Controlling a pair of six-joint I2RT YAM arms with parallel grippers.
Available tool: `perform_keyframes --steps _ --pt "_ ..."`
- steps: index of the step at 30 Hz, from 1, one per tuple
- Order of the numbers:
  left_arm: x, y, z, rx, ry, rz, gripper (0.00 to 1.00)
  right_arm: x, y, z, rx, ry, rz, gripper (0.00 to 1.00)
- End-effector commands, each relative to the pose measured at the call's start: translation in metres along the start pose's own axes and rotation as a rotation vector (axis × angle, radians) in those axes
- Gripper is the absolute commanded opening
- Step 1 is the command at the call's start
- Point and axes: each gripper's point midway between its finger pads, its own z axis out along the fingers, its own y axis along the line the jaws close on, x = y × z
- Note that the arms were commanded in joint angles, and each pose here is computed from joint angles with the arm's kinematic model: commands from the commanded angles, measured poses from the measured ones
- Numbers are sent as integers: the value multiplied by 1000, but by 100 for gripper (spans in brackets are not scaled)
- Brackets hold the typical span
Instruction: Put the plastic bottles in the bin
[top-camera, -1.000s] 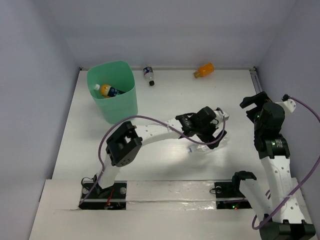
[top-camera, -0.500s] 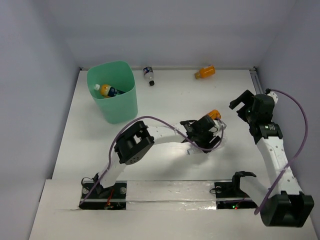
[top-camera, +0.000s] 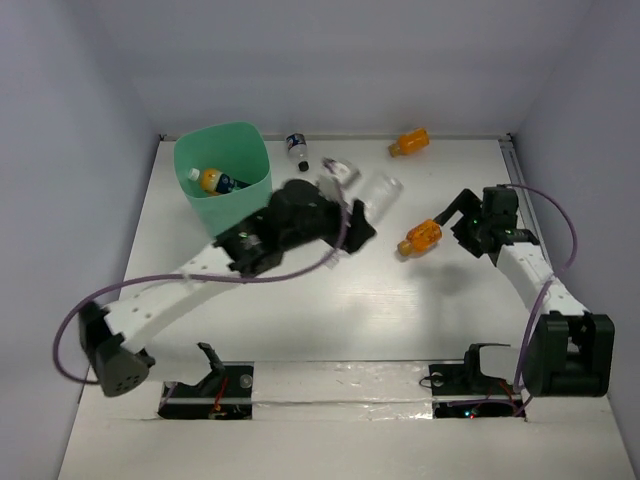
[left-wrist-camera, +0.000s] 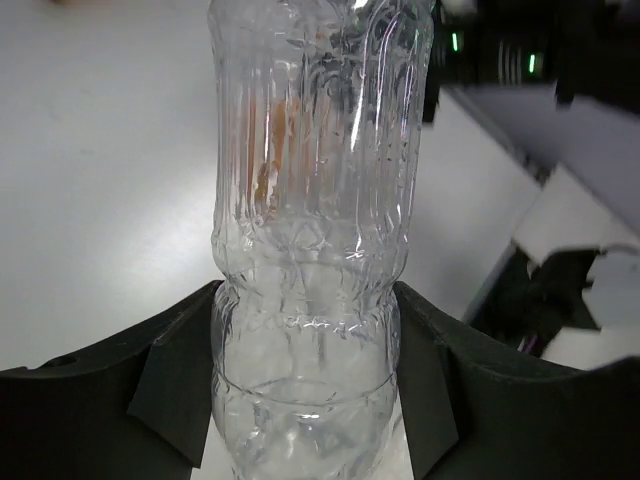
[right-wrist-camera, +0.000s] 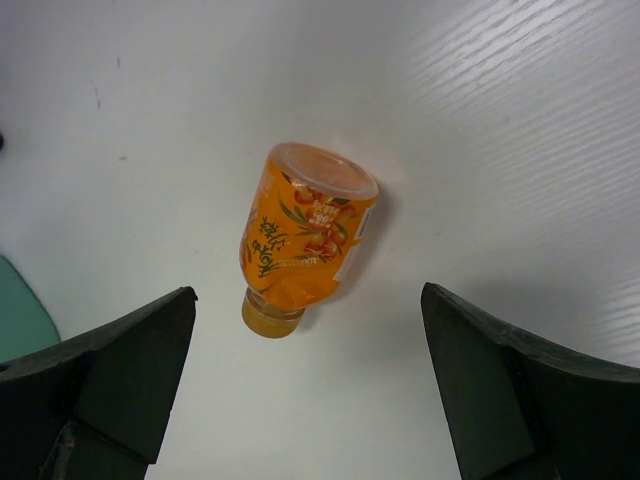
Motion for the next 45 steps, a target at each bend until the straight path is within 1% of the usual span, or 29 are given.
perform_keyframes --steps 1,2,3,4,5,6,7,8,10,11,13,18,21,22,23,25,27,28,29,32,33,35,36,37,39,40,43,44,45 --pt "-57 45 -44 -130 -182 -97 51 5 26 15 -48 13 0 100" --pt "-82 50 -63 -143 -250 -99 51 8 26 19 -38 19 0 100" --pt "-96 58 -74 -167 -287 -102 50 9 27 23 -33 27 19 100" --pt "-107 80 -87 -228 -319 -117 50 16 25 31 -19 48 20 100" --pt "-127 84 -102 -246 -372 -114 50 13 25 33 -9 43 28 100" --pt "-146 100 -121 -296 -429 -120 50 17 21 39 11 59 39 100" --pt "-146 101 -121 -297 -429 -117 50 17 20 43 20 63 42 100" --pt "-161 120 -138 -354 -481 -125 50 19 18 46 34 73 47 100" --pt "-173 139 -152 -397 -513 -127 50 24 19 51 43 95 57 100" --pt "-181 164 -164 -454 -535 -141 50 28 14 56 64 108 65 100" --pt "-187 185 -171 -480 -559 -157 50 30 17 60 67 112 75 100" --pt "-180 259 -188 -635 -588 -238 50 49 28 73 103 166 44 98" --pt "-175 286 -195 -702 -633 -266 50 61 37 80 105 200 26 92" --pt "-177 292 -197 -717 -653 -263 50 64 40 81 103 206 22 81" --pt "-175 302 -196 -735 -648 -274 50 68 42 82 102 214 19 74" --pt "-171 318 -192 -778 -635 -272 50 65 39 84 111 187 23 65" --pt "-164 328 -190 -812 -626 -265 50 67 43 79 97 164 8 63" --pt "-172 330 -194 -821 -671 -245 50 57 50 70 68 129 6 61" --pt "-166 338 -194 -855 -678 -253 50 55 57 65 49 117 -6 60" --pt "-166 340 -189 -836 -686 -254 57 42 88 40 -38 78 -49 58" --pt "-163 340 -187 -829 -679 -255 64 34 106 30 -89 61 -58 58" --pt "-157 342 -184 -831 -673 -266 72 29 141 5 -193 39 -80 58" --pt "-155 343 -184 -837 -670 -269 79 28 158 -5 -240 35 -83 58" --pt "-154 343 -185 -841 -670 -272 83 24 190 -24 -321 21 -95 58" --pt "-157 338 -189 -832 -677 -270 89 24 227 -43 -405 16 -110 58" --pt "-157 335 -189 -826 -677 -275 89 21 272 -75 -515 -5 -131 58" --pt "-168 313 -198 -770 -704 -273 89 25 329 -98 -595 -41 -203 58" --pt "-176 300 -207 -755 -731 -266 88 20 369 -136 -702 -72 -209 59" --pt "-180 293 -213 -742 -750 -275 86 20 387 -145 -732 -90 -214 59"
